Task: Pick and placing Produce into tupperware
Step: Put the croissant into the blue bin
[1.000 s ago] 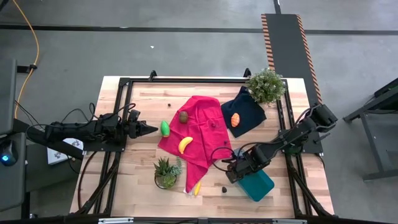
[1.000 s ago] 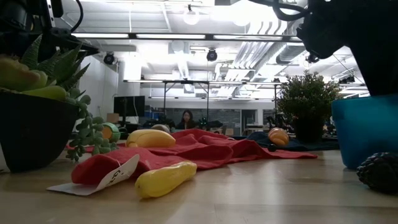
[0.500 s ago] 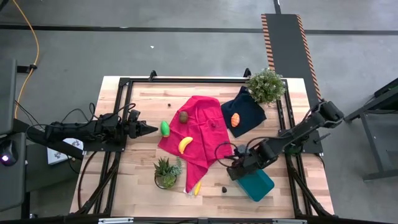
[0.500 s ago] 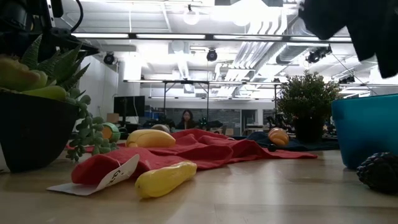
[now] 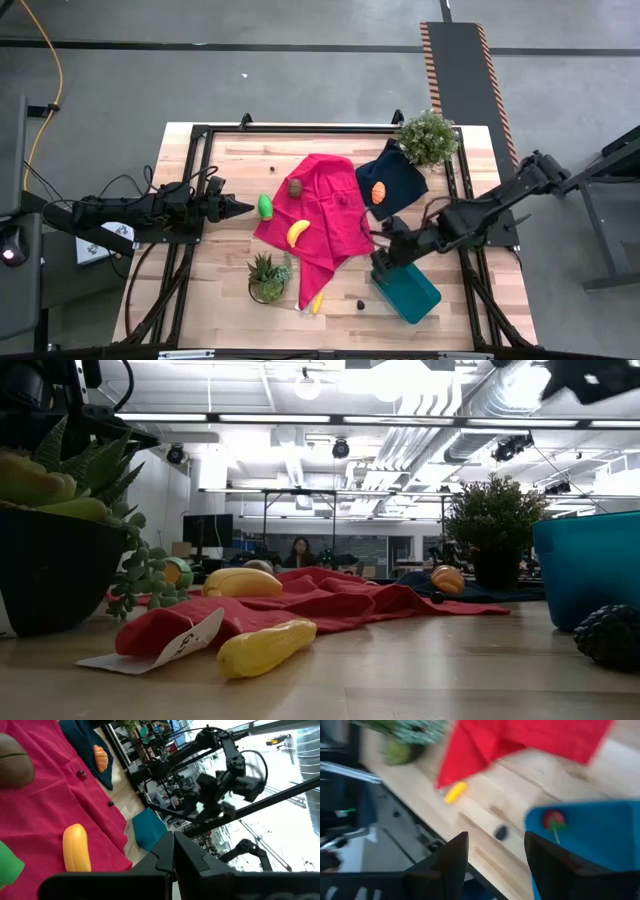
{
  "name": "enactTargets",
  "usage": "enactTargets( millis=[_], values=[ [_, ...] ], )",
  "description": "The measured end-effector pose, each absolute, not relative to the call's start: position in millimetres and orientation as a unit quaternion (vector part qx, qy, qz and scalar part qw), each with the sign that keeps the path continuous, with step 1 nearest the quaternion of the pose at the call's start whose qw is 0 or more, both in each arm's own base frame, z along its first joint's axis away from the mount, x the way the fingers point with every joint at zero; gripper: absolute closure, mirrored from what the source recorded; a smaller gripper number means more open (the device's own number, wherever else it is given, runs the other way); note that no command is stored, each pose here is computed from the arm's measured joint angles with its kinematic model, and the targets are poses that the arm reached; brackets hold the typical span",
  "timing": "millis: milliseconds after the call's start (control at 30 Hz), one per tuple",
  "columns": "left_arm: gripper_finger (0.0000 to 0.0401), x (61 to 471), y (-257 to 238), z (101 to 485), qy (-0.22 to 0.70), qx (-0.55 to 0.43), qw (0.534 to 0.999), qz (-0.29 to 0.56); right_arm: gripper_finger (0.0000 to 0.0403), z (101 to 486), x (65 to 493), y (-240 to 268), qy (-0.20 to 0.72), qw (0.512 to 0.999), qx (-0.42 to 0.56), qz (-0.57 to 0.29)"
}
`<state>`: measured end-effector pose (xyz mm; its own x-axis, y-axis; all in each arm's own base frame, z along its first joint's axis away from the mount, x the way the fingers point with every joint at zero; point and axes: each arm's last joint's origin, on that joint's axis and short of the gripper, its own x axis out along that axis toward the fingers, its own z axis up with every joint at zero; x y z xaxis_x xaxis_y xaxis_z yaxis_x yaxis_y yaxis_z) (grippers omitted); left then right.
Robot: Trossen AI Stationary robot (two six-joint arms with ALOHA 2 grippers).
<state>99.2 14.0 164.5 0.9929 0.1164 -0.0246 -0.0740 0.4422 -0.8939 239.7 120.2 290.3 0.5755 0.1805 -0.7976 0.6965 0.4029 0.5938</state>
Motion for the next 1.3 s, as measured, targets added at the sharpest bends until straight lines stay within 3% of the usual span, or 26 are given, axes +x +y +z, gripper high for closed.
enactTargets(
  millis=[367, 600, 1133, 1300],
  values=[
    [0.0400, 99, 14, 165, -0.020, -0.525, 0.849, 0.056, 0.0217, 339, 210, 93, 0.324, 0.842, 0.422, -0.087],
    [0.0400, 99, 14, 165, -0.020, -0.525, 0.849, 0.056, 0.0217, 362, 175, 72, 0.263, 0.895, 0.349, -0.094],
    [0.0400, 99, 15, 164, -0.025, -0.525, 0.848, 0.065, 0.0217, 353, 125, 45, 0.329, 0.889, 0.248, -0.197],
    [0.0400, 99, 15, 164, -0.028, -0.525, 0.848, 0.072, 0.0217, 350, 121, 41, 0.326, 0.874, 0.265, -0.242]
  ],
)
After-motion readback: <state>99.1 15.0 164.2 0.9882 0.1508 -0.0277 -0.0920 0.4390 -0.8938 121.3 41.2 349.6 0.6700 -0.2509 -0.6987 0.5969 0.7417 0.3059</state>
